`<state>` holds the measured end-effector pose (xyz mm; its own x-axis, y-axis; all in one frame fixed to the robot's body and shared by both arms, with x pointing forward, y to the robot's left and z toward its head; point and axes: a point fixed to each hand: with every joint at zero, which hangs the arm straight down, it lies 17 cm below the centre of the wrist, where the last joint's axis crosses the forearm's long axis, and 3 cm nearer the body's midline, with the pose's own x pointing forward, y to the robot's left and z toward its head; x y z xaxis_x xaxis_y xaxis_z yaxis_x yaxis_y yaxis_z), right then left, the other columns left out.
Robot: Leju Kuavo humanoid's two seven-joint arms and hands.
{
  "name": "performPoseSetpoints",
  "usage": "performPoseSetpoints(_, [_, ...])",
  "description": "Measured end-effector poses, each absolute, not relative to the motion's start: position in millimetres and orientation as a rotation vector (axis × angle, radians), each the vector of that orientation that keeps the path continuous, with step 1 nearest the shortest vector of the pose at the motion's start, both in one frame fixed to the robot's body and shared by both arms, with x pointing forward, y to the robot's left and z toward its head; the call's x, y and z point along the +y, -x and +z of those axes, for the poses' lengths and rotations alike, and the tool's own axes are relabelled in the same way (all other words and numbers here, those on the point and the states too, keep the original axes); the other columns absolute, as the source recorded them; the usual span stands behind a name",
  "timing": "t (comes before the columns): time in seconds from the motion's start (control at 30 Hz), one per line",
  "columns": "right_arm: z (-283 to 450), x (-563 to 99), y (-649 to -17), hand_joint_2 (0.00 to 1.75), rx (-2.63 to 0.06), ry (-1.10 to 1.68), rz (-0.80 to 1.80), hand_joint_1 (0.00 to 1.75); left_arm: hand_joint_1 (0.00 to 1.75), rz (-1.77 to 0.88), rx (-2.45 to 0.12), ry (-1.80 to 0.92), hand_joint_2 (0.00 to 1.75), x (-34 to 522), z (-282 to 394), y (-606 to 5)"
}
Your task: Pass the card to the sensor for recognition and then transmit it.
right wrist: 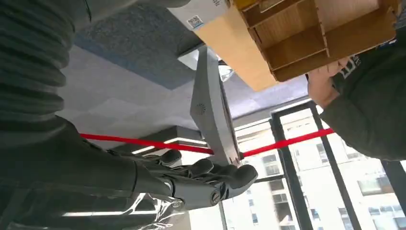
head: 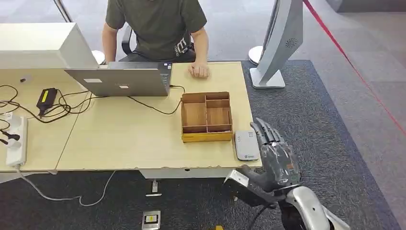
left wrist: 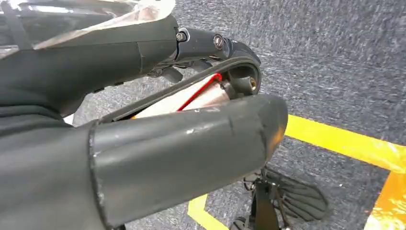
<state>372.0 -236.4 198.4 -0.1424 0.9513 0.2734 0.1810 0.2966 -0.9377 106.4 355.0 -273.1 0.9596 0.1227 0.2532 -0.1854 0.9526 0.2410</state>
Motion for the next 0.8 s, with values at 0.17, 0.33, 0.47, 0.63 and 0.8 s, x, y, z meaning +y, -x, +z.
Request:
performPoseSetpoints(0.17, [194.5, -221.9, -362.1, 1.75, -1.57, 1.089, 0.958, 0.0, 0.0, 0.149, -0.25, -0.263, 0.0, 351.3, -272.8, -109.3])
performPoseSetpoints(0.33, [197.0, -202.8, -360.9, 1.75, -1.591, 1.083, 0.911, 0.0, 0.0, 0.14, -0.244, -0.256, 0.0, 347.5, -273.3, -108.8])
performPoseSetpoints(0.47, [191.9, -191.3, -367.9, 1.75, -1.583, 1.079, 0.878, 0.0, 0.0, 0.131, -0.239, -0.241, 0.0, 343.2, -273.8, -108.5])
performPoseSetpoints(0.63, [184.5, -177.0, -388.3, 1.75, -1.574, 1.101, 0.873, 0.0, 0.0, 0.126, -0.242, -0.23, 0.0, 340.7, -273.7, -110.4])
performPoseSetpoints(0.8, [186.4, -160.7, -410.2, 1.75, -1.605, 1.13, 0.881, 0.0, 0.0, 0.125, -0.235, -0.231, 0.0, 339.0, -274.1, -109.2])
